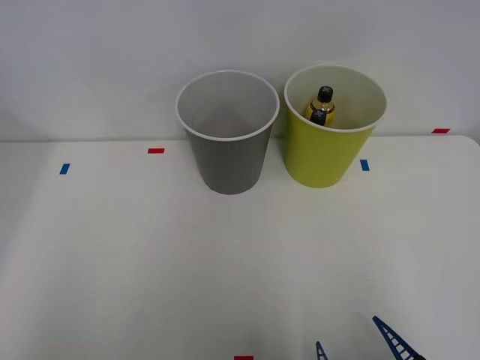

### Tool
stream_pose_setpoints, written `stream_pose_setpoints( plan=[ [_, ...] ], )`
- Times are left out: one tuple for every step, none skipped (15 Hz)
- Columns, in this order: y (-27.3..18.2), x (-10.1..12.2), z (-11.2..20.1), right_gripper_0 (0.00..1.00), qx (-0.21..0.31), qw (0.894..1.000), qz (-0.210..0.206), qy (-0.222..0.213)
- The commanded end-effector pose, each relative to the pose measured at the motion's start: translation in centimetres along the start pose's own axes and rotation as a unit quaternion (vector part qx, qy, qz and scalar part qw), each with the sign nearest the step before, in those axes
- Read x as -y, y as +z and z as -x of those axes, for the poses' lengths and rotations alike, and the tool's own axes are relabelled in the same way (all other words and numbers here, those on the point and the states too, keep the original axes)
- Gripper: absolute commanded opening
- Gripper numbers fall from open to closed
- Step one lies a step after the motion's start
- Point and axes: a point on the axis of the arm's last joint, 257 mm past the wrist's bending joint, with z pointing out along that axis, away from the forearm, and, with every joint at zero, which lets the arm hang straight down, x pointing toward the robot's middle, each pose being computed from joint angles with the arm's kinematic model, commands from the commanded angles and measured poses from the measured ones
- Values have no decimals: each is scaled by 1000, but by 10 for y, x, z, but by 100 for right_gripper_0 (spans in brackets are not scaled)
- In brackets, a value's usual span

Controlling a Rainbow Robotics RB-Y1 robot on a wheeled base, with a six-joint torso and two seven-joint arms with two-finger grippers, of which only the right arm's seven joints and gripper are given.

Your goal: Put cans in the gray bin, plastic bottles in the light green bin

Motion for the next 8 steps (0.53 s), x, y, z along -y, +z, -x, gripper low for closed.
stream_pose_setpoints(
  plan=[
    [0, 0, 0, 100, 0, 1000, 0, 0],
    [0, 0, 0, 100, 0, 1000, 0, 0],
    [0, 0, 0, 100, 0, 1000, 0, 0],
    [0, 0, 0, 100, 0, 1000, 0, 0],
    [0, 0, 0, 100, 0, 1000, 0, 0],
    [0, 0, 0, 100, 0, 1000, 0, 0],
    [0, 0, 0, 100, 0, 1000, 0, 0],
    [0, 0, 0, 100, 0, 1000, 0, 0]
  ],
)
